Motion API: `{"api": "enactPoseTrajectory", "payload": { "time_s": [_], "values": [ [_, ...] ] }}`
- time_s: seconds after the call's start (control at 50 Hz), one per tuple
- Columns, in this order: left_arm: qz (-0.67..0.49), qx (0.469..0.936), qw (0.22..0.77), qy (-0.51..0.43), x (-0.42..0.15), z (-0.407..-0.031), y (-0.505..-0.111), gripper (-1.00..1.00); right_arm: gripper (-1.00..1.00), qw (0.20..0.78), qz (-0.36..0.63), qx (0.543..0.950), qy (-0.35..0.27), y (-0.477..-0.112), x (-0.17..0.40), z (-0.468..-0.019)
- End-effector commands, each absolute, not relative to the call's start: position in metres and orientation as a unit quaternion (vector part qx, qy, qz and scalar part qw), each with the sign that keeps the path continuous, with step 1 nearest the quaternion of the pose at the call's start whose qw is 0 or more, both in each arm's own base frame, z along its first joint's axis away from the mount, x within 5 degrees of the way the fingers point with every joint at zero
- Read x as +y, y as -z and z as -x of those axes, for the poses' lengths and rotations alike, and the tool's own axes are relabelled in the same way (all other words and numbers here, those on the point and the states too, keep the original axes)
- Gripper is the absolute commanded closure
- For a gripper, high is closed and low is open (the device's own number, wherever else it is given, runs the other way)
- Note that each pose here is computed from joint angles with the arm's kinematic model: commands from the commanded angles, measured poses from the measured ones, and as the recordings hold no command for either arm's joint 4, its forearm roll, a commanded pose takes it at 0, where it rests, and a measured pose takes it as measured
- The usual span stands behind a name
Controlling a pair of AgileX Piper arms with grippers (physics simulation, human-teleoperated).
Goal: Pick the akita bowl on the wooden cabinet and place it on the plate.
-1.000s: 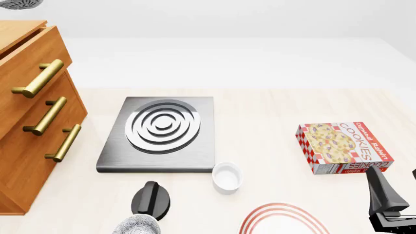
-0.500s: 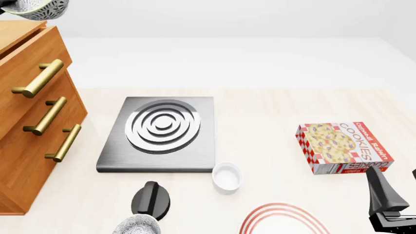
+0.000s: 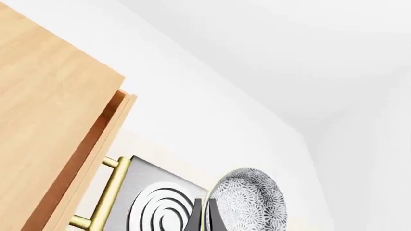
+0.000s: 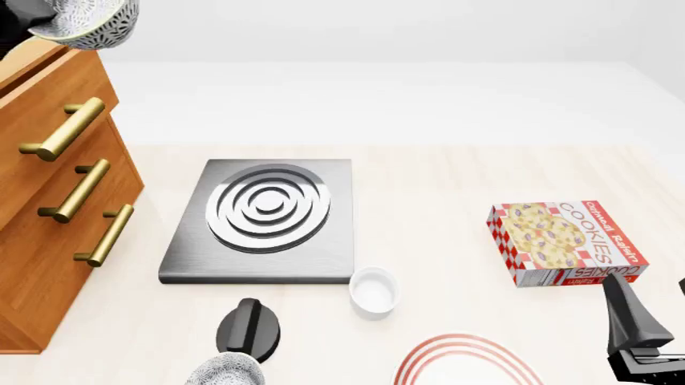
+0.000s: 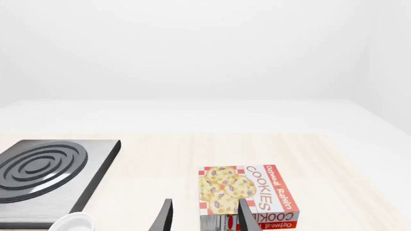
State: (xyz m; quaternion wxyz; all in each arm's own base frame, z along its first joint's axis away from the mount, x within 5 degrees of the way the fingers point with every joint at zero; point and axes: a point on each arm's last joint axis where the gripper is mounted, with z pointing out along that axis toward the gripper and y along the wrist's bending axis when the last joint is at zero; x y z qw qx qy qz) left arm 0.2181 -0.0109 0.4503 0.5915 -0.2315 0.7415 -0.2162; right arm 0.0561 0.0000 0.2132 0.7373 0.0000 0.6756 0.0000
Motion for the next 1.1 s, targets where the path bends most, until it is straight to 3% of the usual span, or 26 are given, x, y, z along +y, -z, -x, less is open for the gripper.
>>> {"api": "enactPoseTrajectory", "payload": {
  "time_s": [0.02, 1.1],
  "values": [
    [0.220, 0.749, 0.583, 0.224, -0.018, -0.219, -0.443, 1.00, -1.00, 0.737, 0.000, 0.676, 0.000, -0.213, 0.000, -0.056],
    [0.130, 0.793, 0.540, 0.248, -0.056, -0.202, -0.425, 1.00, -1.00, 0.737, 0.000, 0.676, 0.000, -0.213, 0.000, -0.056]
  ]
}}
